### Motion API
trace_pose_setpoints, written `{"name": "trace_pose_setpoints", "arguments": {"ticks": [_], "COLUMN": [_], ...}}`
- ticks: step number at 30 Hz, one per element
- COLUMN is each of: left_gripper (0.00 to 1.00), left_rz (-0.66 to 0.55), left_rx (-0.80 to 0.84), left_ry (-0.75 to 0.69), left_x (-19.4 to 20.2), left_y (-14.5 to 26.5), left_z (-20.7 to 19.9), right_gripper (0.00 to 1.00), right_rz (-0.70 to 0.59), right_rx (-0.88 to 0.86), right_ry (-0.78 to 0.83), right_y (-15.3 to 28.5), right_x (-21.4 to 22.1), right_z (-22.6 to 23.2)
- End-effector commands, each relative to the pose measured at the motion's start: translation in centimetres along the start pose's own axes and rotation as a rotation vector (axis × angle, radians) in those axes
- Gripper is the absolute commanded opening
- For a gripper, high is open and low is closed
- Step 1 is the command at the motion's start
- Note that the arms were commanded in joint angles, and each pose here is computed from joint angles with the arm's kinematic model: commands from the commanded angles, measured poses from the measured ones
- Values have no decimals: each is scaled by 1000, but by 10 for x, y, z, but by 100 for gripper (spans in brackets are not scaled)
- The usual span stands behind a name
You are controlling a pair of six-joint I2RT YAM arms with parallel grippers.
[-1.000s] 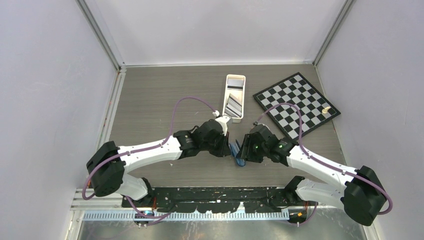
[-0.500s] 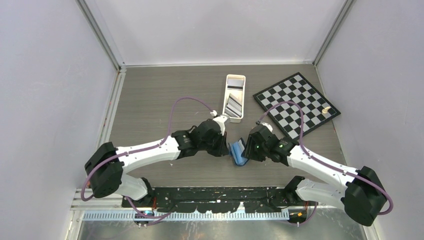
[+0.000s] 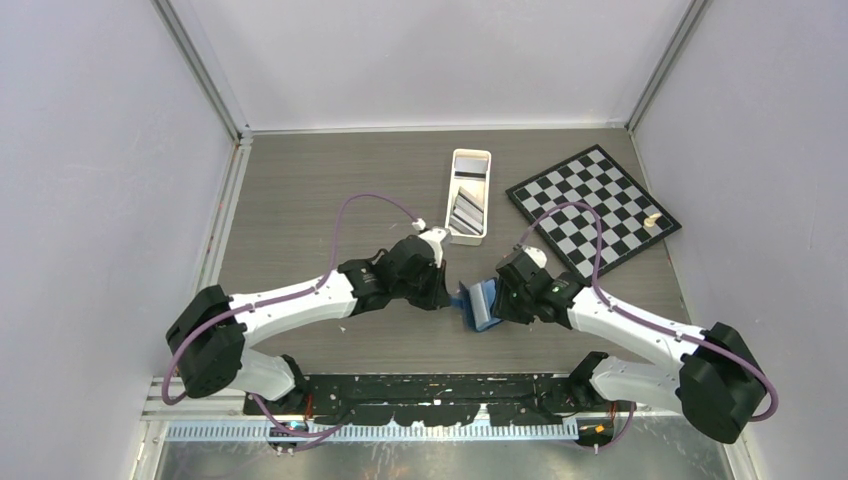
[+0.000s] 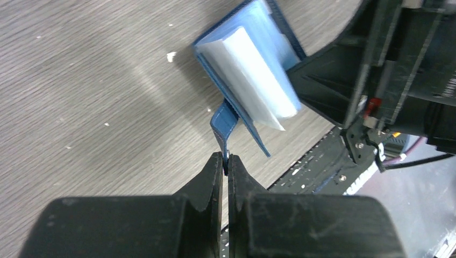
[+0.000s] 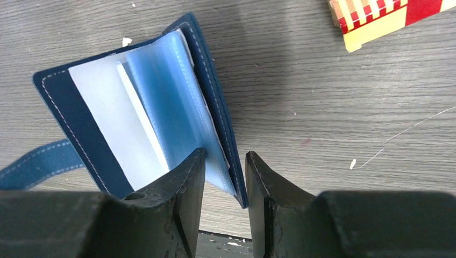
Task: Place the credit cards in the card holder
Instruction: Open the card holder at the center of the board.
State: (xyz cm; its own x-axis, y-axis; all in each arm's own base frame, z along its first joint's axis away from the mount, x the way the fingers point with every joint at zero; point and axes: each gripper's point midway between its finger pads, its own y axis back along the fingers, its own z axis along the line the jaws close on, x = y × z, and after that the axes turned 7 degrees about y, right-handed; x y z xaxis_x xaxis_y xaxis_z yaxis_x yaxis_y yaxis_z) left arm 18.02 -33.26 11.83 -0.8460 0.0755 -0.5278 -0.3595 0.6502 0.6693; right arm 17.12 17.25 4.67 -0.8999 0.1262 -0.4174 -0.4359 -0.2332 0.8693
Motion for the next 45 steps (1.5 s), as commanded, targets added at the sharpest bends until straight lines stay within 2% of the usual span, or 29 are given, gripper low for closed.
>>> {"name": "trace_pose_setpoints", "arguments": {"ticks": [1,5,9,14,17,21,26,29,36,41,45], "left_gripper": [0,0,3,25,37,54,65,68,73,76,77], "left_rz": [-6,16,39,22,-17,-83,-114,-106,-1,-4,-20], "left_rx": [-69,-131,-178,-262,-243,-161,17,96,115,137,129], "left_ry": [35,59,64,37,32,42,92,111,135,157,170], "left_x": [1,11,18,11,-1,-18,-27,-27,-9,-9,-11], "left_y": [3,-2,-7,-2,5,14,15,6,-27,-37,-37], "left_z": [26,52,70,83,75,54,19,5,6,3,6], "right_gripper": [39,38,23,13,9,6,3,2,2,2,0], "right_rz": [-41,-46,-43,-37,-44,-73,-52,-44,-41,-41,-64], "right_rx": [-25,-87,-104,-122,-139,-68,-25,-25,-30,-35,39], "right_ry": [-3,-15,-20,-24,-33,-22,-13,-8,19,40,78], "right_y": [-4,-6,-6,-2,6,12,5,2,-1,-2,1], "right_x": [-8,-11,-12,-13,-17,-24,-20,-20,-22,-21,-24], "right_z": [7,20,25,30,34,22,17,22,34,41,36]}}
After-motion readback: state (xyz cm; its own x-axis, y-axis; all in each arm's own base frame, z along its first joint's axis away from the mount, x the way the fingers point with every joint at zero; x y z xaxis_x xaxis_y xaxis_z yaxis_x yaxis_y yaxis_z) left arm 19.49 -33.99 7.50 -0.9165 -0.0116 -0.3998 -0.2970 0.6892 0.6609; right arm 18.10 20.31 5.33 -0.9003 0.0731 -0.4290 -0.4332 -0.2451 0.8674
